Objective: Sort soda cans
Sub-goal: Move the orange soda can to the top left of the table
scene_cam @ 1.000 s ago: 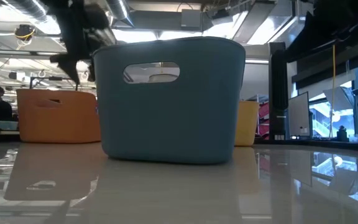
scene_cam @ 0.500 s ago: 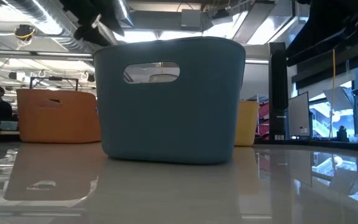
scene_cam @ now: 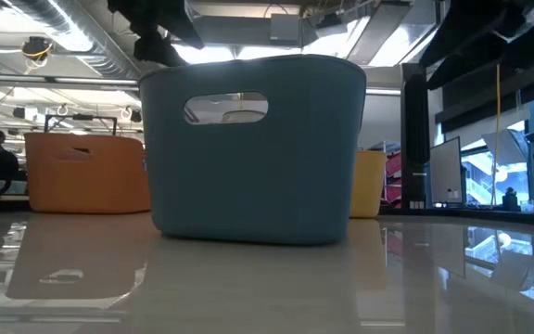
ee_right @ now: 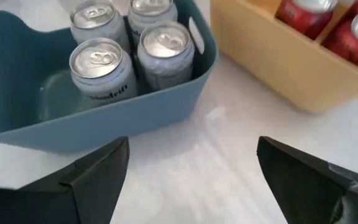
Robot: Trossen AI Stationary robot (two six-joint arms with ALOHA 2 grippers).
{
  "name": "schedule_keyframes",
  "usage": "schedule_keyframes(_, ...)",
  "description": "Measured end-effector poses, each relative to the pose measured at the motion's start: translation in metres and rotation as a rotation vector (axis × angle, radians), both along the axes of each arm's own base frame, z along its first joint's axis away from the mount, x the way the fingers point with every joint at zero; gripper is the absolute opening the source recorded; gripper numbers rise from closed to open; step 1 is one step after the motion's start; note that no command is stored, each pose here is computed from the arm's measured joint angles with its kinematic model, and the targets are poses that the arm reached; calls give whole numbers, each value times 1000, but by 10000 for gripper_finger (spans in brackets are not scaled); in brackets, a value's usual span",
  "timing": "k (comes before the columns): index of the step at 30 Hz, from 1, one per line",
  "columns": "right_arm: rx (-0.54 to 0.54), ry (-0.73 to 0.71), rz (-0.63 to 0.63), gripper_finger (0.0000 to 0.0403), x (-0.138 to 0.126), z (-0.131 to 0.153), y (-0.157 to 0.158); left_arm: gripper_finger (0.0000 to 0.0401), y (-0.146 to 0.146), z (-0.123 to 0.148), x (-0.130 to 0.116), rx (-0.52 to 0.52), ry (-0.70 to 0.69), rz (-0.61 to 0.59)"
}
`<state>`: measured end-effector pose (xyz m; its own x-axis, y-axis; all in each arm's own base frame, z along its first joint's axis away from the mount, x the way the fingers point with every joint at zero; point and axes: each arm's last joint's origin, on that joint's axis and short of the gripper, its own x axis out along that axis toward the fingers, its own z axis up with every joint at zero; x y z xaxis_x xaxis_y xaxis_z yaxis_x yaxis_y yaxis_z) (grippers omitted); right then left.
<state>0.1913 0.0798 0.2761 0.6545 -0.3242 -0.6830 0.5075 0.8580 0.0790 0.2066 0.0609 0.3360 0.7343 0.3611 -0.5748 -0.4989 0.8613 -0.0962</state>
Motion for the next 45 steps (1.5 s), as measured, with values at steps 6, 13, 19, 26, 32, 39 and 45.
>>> schedule_keyframes(6,216,14,62,353,4,15,3,349,-12,-14,18,-26,65,-61)
schedule_keyframes(13,564,-9,130,353,10,17,30,349,-24,-19,27,-15,91,-129)
schedule_keyframes(19,649,-19,154,353,17,19,62,349,-29,-19,27,-14,91,-149)
schedule_keyframes(26,441,260,67,353,20,28,79,349,-35,-19,28,-19,89,-168)
schedule_keyframes(32,337,456,44,353,19,27,84,349,-39,-20,29,-20,89,-184)
schedule_keyframes(39,520,691,43,353,0,23,102,349,-42,-19,29,-15,83,-197)
schedule_keyframes(45,546,763,-3,353,-17,23,113,349,-41,-15,32,9,41,-210)
